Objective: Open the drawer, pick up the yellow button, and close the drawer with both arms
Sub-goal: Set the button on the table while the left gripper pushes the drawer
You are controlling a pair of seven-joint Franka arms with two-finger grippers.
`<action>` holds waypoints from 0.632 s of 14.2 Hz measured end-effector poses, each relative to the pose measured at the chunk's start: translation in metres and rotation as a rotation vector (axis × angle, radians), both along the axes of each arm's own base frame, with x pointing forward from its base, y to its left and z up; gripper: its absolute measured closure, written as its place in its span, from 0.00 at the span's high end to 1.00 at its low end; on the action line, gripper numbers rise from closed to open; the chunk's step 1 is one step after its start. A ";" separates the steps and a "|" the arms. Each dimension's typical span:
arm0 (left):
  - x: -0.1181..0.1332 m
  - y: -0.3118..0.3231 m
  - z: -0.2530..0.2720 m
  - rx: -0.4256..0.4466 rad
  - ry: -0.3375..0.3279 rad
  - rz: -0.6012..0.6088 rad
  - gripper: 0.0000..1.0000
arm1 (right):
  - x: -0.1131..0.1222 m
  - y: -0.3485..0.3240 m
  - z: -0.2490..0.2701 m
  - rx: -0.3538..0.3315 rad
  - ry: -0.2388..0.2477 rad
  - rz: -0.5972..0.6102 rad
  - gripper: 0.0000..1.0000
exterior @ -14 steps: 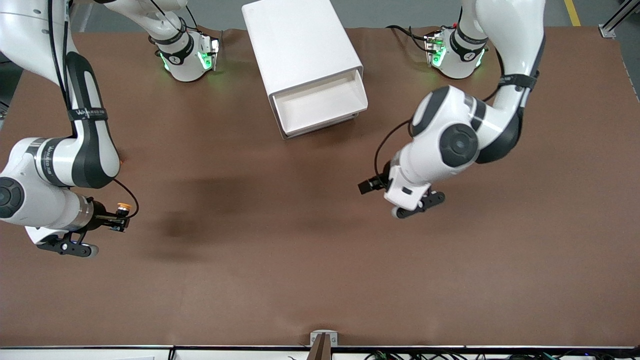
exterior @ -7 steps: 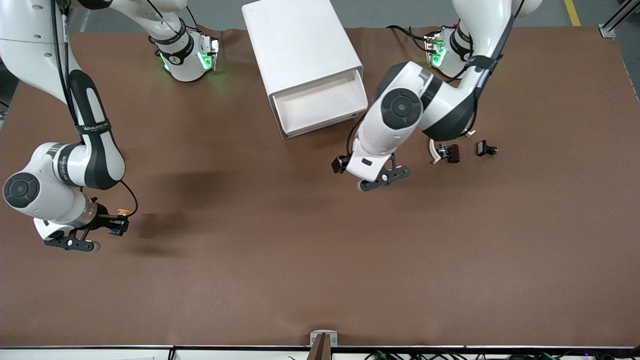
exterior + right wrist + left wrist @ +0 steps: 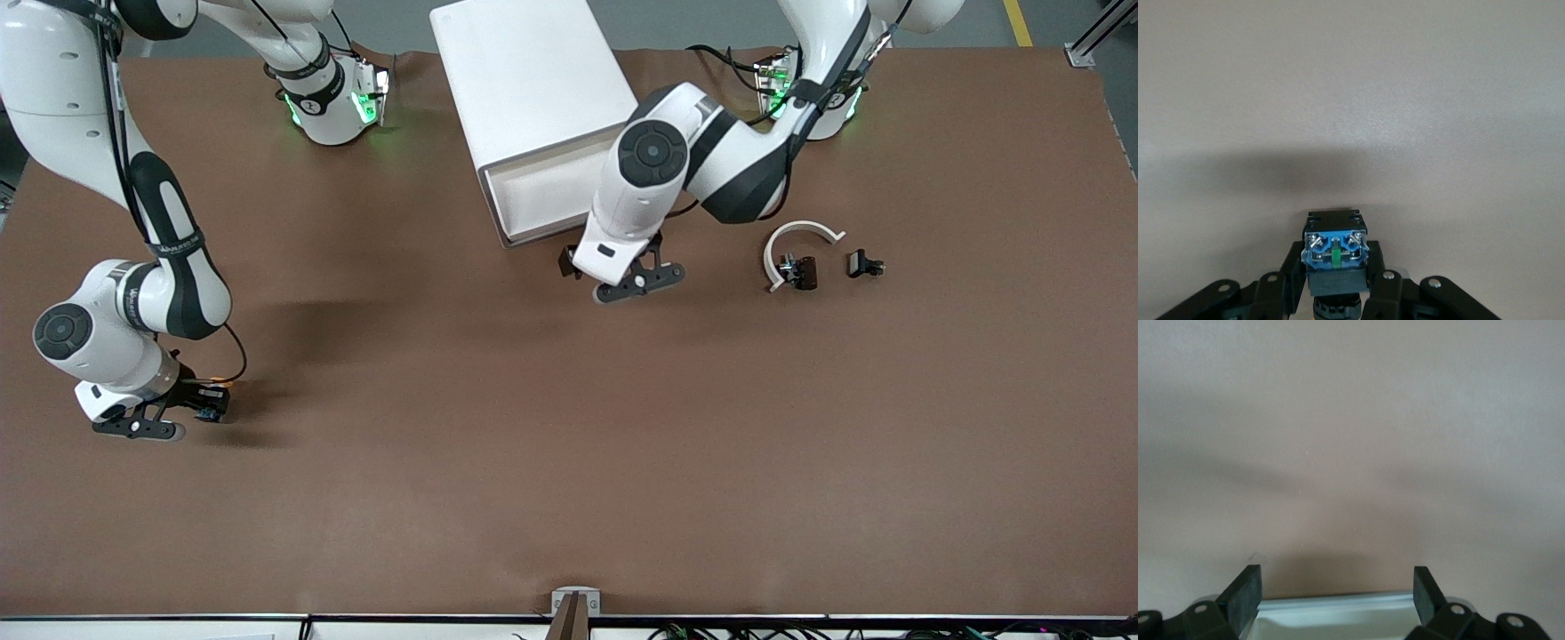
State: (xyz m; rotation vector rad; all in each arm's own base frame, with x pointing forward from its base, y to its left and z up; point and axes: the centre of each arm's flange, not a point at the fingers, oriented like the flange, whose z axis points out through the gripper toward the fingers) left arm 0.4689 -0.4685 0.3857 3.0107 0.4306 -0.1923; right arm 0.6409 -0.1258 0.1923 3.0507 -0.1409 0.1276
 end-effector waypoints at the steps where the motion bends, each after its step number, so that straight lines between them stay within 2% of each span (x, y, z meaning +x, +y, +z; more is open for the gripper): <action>1: -0.010 -0.005 0.001 0.001 0.001 -0.015 1.00 | 0.000 -0.001 -0.003 -0.001 -0.004 0.000 0.41; 3: -0.027 -0.015 0.002 0.005 0.005 -0.038 1.00 | 0.000 -0.001 -0.003 0.000 -0.004 0.001 0.41; 4: -0.034 -0.021 0.001 0.008 0.008 -0.041 1.00 | 0.000 -0.001 -0.003 0.000 -0.004 0.002 0.46; 6: -0.050 -0.032 -0.002 0.014 0.014 -0.046 1.00 | 0.001 -0.001 -0.003 0.000 -0.005 0.002 0.61; 9: -0.069 -0.047 -0.005 0.022 0.018 -0.048 1.00 | 0.002 0.001 -0.001 0.001 0.000 0.008 0.94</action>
